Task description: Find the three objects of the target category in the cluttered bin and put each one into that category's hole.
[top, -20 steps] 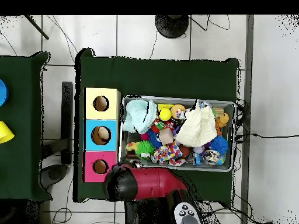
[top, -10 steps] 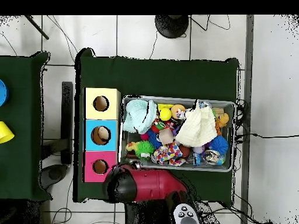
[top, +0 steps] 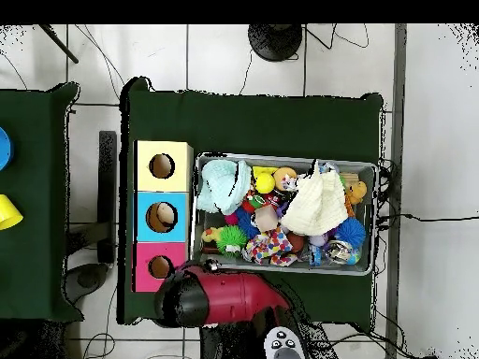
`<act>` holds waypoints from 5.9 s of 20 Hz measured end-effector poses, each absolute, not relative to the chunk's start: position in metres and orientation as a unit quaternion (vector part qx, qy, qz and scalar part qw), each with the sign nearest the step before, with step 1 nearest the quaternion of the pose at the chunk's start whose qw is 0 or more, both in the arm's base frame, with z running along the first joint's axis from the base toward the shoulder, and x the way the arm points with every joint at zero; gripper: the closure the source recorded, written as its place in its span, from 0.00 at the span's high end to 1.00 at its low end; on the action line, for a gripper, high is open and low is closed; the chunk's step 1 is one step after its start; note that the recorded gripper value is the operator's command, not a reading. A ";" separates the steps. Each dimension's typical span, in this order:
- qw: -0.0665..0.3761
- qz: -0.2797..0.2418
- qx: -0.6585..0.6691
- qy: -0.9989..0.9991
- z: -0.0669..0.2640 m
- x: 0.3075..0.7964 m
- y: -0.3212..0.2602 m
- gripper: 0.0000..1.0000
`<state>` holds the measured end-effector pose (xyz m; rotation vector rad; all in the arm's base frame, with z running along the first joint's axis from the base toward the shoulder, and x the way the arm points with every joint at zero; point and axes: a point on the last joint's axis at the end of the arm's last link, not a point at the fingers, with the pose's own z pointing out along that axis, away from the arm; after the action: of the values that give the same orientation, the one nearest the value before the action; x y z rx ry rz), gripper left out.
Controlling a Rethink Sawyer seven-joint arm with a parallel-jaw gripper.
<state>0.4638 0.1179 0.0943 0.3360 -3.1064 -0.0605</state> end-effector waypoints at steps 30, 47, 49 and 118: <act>0.068 -0.050 0.071 -0.994 0.041 0.452 0.109 1.00; 0.044 -0.046 0.068 -0.996 0.018 0.506 0.105 1.00; 0.044 -0.046 0.068 -0.996 0.019 0.512 0.104 1.00; 0.106 -0.084 0.044 -0.990 0.065 0.584 0.074 1.00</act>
<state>0.5838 0.0744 0.0652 0.1289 -2.9151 -0.2480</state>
